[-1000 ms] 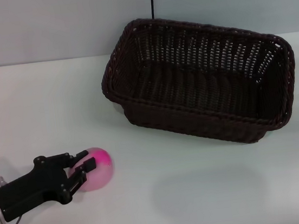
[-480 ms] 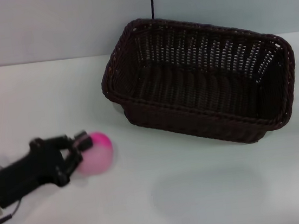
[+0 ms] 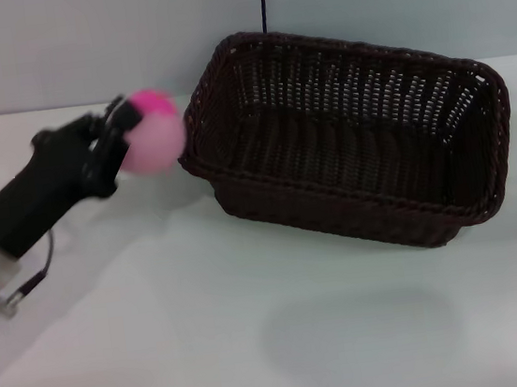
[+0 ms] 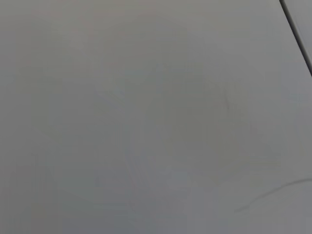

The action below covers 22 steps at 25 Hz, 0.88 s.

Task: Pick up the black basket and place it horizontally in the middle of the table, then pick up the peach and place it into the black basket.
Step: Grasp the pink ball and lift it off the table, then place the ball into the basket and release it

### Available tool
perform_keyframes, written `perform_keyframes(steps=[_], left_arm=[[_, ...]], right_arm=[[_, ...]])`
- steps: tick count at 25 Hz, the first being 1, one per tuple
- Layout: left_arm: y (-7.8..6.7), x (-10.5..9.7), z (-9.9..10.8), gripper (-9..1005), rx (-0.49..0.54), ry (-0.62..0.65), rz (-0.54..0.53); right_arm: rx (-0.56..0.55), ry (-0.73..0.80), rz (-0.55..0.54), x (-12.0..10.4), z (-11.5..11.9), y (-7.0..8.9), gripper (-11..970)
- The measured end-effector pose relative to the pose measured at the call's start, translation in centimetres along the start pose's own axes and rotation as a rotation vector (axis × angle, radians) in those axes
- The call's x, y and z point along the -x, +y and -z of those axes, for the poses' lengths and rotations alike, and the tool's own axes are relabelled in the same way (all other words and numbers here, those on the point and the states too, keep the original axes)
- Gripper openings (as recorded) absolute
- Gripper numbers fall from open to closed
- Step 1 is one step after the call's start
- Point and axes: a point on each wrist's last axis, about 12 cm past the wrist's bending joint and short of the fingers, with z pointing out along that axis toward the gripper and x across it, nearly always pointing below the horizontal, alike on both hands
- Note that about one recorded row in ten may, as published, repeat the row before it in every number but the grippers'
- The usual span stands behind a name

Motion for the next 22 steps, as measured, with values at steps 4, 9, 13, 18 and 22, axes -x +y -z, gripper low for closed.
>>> perform_keyframes(steps=[4, 9, 13, 18, 22], left_arm=[[0.0, 0.2, -1.6, 44, -0.013, -0.023, 0.011], [0.1, 0.7, -5.4, 71, -0.047, -0.034, 0.027], [-0.8, 0.2, -8.3, 102, -0.176, 0.098, 0.012], [-0.8, -0.2, -8.2, 140, -0.156, 0.116, 0.029], [-0.8, -0.3, -7.8, 170, -0.145, 0.106, 0.036]], right_arm=[[0.002, 0.007, -0.005, -0.5, 0.1, 0.3, 534], [0.003, 0.022, -0.012, -1.4, 0.4, 1.0, 534], [-0.008, 0.032, -0.024, -1.9, 0.9, 1.0, 534], [-0.014, 0.036, -0.024, -2.0, 1.3, 0.9, 535], [-0.022, 0.035, -0.026, -2.1, 1.5, 0.8, 535]])
